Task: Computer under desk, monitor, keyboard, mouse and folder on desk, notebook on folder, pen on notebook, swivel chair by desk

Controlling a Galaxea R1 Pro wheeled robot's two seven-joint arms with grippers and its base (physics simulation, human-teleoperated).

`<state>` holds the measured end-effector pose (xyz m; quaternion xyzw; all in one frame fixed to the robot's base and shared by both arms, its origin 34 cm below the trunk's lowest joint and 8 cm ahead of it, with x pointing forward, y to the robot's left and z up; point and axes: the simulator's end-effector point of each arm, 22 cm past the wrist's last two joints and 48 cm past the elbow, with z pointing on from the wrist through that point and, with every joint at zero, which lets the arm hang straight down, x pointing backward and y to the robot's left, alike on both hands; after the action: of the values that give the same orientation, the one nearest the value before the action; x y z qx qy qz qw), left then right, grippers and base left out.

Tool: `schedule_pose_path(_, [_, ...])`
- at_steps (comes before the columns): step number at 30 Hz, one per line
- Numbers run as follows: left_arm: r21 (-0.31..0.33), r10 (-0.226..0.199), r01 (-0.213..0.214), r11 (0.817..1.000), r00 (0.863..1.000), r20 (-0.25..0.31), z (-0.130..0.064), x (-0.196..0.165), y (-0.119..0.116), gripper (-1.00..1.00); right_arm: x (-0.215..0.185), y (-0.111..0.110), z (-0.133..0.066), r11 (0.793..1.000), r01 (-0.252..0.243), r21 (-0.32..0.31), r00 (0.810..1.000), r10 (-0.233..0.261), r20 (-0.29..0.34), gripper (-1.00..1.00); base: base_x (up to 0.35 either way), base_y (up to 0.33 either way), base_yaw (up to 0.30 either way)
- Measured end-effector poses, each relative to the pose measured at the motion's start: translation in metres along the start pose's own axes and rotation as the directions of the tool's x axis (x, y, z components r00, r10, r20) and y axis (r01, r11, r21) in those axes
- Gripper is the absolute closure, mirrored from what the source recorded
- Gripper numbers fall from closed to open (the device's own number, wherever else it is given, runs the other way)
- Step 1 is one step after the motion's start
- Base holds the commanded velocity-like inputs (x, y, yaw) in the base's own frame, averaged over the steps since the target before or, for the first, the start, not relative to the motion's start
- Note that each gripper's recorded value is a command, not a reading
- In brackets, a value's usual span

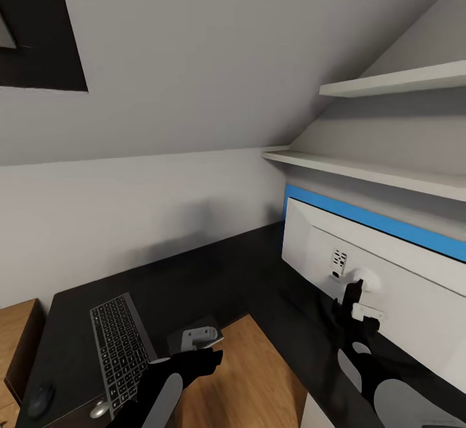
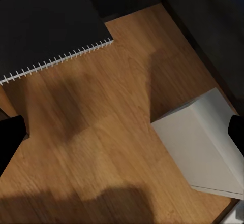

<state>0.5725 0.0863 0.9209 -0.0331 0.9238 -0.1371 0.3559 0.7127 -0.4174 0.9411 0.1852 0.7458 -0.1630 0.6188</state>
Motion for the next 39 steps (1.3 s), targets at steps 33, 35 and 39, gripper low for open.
schedule_pose_path(33, [0.000,0.000,0.000,1.000,1.000,-0.001,0.000,0.000,0.000,-1.00,-0.005,0.013,-0.001,0.997,0.055,-0.050,0.998,-0.054,0.025,1.00,0.000,0.000,0.000])
schedule_pose_path(35, [0.000,0.000,0.000,1.000,1.000,-0.001,0.000,0.000,0.000,-1.00,-0.005,0.012,-0.001,0.997,0.055,-0.047,0.998,-0.054,0.025,1.00,0.000,0.000,0.000])
schedule_pose_path(39, [0.000,0.001,-0.001,1.000,1.000,-0.001,0.000,0.001,0.000,-1.00,-0.005,0.011,-0.001,0.998,0.051,-0.043,0.998,-0.050,0.023,1.00,0.000,0.000,0.000])
